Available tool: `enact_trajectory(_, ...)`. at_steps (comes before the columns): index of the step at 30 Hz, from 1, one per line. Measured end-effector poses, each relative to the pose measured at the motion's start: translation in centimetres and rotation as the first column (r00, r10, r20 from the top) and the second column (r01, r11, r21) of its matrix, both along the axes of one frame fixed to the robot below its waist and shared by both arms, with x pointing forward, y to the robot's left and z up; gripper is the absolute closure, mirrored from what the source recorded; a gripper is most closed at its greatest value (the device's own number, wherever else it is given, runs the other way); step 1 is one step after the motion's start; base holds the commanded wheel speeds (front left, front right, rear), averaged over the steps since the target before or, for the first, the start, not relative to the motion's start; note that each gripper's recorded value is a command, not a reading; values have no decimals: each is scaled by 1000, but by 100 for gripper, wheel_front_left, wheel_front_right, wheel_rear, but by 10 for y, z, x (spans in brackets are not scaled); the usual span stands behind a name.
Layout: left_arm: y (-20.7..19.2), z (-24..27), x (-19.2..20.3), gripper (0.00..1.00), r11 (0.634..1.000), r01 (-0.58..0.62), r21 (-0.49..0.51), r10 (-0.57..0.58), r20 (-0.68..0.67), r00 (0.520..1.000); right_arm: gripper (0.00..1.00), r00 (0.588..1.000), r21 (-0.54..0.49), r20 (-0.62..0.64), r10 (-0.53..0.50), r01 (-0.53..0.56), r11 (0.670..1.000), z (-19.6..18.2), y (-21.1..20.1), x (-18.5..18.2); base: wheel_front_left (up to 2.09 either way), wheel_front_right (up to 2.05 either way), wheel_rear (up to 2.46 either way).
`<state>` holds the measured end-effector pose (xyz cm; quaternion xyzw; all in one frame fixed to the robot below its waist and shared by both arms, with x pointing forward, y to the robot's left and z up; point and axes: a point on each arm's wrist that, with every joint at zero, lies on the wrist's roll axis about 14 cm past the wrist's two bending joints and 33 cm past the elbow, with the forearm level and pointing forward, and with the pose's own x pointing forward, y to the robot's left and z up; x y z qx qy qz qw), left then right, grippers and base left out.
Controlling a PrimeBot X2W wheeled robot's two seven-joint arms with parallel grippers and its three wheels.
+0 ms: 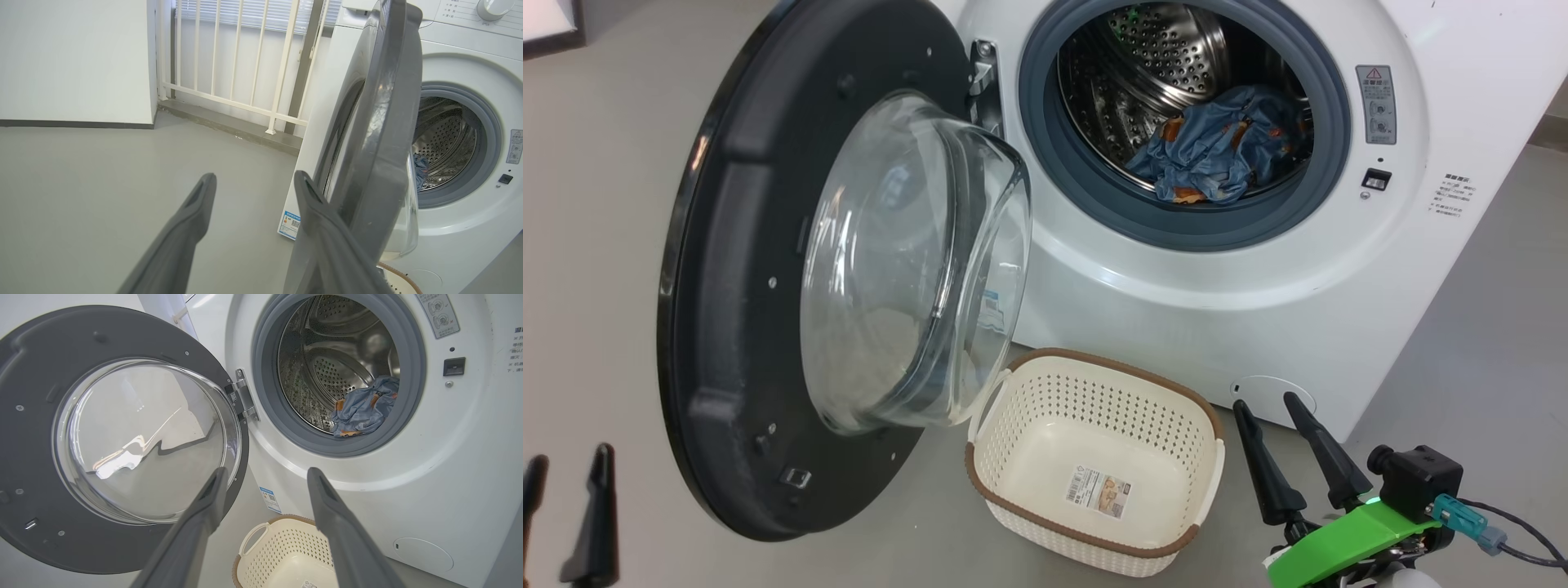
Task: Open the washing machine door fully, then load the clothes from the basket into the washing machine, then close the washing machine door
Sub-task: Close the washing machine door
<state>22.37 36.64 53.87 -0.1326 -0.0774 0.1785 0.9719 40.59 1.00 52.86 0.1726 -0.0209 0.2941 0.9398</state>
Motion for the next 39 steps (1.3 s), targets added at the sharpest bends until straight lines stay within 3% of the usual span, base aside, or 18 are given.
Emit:
enact_trajectory(16,-6,-34,-15,0,996,-92,-20,91,-51,995,0,1000,-15,-12,15,-15,1000,-7,2,-6,0,0,0)
enact_trajectory(39,-10,-35,-16,0,995,-96,3,96,-52,994,0,999,-42,-23,32,-33,999,-14,3,-11,0,0,0)
